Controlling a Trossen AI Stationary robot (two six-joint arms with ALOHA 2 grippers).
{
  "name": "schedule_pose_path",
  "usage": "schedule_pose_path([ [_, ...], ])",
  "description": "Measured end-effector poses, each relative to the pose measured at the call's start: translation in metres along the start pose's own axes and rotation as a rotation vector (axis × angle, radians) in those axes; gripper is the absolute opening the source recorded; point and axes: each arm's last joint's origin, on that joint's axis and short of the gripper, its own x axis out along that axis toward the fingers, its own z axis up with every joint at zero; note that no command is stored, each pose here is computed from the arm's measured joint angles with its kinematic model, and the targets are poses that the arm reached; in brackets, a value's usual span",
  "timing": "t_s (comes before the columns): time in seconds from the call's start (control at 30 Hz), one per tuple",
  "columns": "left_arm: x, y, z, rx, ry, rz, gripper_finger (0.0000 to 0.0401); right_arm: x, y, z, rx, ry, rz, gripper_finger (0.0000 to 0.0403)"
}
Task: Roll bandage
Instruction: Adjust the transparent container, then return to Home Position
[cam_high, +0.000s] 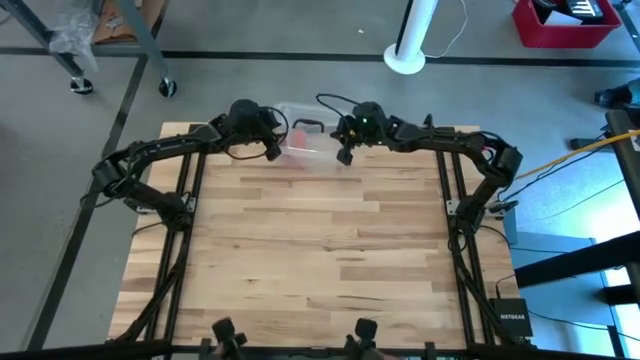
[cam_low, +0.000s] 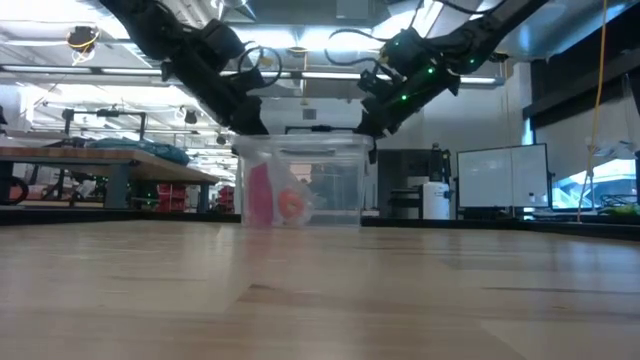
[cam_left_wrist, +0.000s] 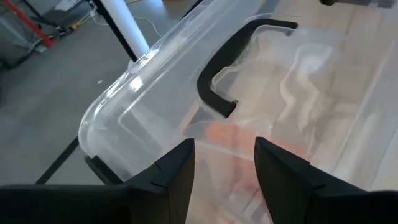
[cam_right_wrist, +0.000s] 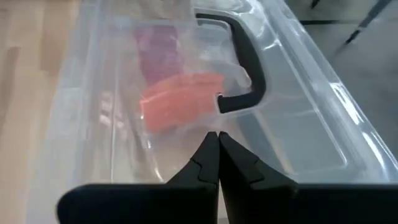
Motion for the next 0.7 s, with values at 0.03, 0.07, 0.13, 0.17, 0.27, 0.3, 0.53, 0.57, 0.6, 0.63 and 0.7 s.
schedule_pose_path([
  [0.03, 0.001, 0.002, -0.001, -0.002, -0.002, -0.005, 0.0156, 0.0, -0.003, -0.001, -0.001, 0.002, -0.013, 0.0007],
  [0.07, 0.003, 0.004, -0.002, 0.001, -0.005, -0.007, 0.0156, 0.001, -0.007, -0.003, -0.001, 0.002, -0.028, 0.0007],
  [0.13, 0.009, 0.005, -0.004, 0.014, -0.011, -0.016, 0.0156, 0.002, -0.016, -0.004, 0.009, -0.004, -0.065, 0.0007],
  [0.17, 0.012, 0.006, -0.005, 0.017, -0.012, -0.022, 0.0156, 0.001, -0.02, -0.006, 0.011, -0.004, -0.073, 0.0007],
  [0.27, 0.02, 0.006, -0.007, 0.012, -0.02, -0.031, 0.0156, 0.0, -0.029, -0.008, -0.016, -0.006, -0.09, 0.0007],
  [0.3, 0.021, 0.006, -0.007, 0.011, -0.025, -0.037, 0.0156, -0.001, -0.032, -0.009, -0.014, -0.008, -0.099, 0.0007],
  [0.53, 0.02, 0.009, -0.005, 0.008, -0.041, -0.029, 0.0156, -0.002, -0.037, -0.01, 0.008, -0.022, -0.09, 0.0007],
  [0.57, 0.02, 0.009, -0.004, 0.004, -0.043, -0.033, 0.0156, -0.004, -0.037, -0.009, 0.008, -0.026, -0.089, 0.0007],
  [0.6, 0.02, 0.008, -0.003, 0.006, -0.045, -0.04, 0.0156, -0.006, -0.037, -0.008, 0.01, -0.029, -0.085, 0.0007],
  [0.63, 0.019, 0.007, -0.002, 0.008, -0.048, -0.042, 0.0156, -0.009, -0.037, -0.006, 0.012, -0.029, -0.083, 0.0007],
  [0.7, 0.015, 0.003, 0.004, 0.018, -0.062, -0.045, 0.0156, -0.019, -0.037, 0.003, 0.011, -0.042, -0.083, 0.0007],
])
